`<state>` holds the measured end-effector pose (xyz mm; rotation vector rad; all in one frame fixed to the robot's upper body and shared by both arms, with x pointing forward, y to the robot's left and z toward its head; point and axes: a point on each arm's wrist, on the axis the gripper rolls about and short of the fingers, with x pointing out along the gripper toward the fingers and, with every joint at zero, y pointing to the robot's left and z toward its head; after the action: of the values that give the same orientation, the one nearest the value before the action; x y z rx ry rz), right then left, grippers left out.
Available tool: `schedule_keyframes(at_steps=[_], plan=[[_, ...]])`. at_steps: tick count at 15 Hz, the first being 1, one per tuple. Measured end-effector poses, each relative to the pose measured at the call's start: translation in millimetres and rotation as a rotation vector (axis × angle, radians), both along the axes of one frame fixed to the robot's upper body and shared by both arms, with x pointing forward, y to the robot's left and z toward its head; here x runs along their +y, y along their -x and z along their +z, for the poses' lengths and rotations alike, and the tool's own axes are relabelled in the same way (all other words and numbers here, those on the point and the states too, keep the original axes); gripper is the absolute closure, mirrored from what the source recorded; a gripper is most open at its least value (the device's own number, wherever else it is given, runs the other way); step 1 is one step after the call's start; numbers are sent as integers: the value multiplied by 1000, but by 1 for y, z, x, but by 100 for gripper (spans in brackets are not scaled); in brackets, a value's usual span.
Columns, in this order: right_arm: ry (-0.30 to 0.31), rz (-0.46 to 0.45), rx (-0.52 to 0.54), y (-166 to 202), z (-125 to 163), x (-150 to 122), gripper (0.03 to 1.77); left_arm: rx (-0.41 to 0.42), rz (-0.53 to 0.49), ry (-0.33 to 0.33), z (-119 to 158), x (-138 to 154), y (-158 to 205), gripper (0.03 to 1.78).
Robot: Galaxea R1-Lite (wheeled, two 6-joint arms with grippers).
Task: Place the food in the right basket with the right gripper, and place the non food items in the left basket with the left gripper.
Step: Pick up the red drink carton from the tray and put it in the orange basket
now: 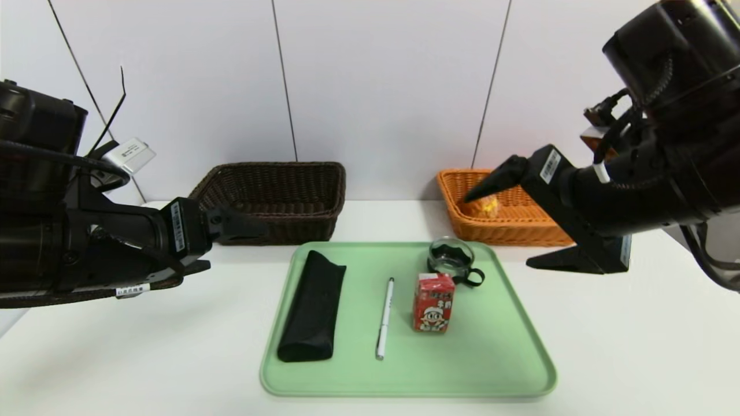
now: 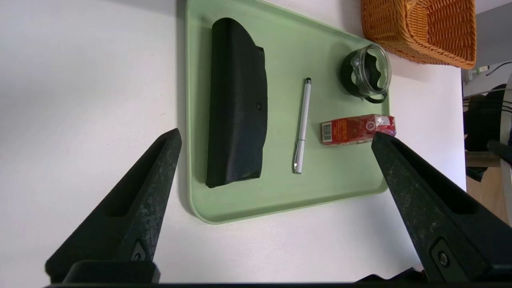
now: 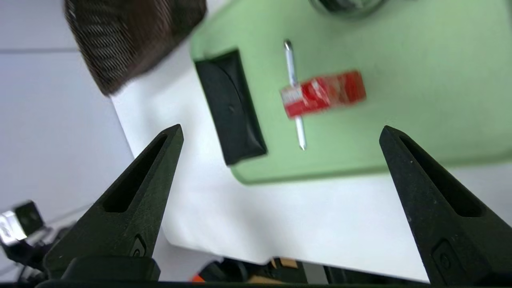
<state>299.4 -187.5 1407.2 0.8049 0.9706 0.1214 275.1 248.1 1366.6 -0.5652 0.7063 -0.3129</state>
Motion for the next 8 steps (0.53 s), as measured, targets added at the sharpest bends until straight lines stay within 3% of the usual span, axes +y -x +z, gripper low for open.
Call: schedule_keyframes(at_steps=[2, 4, 8], plan=[[49, 23, 30, 12, -15, 1, 11, 0, -4, 0, -1, 0, 2, 12], [79, 3, -7, 16, -21, 2, 10, -2, -8, 2, -1, 0, 2, 12], [23, -87, -43, -2, -23, -3, 10, -1, -10, 0, -2, 0, 2, 12]])
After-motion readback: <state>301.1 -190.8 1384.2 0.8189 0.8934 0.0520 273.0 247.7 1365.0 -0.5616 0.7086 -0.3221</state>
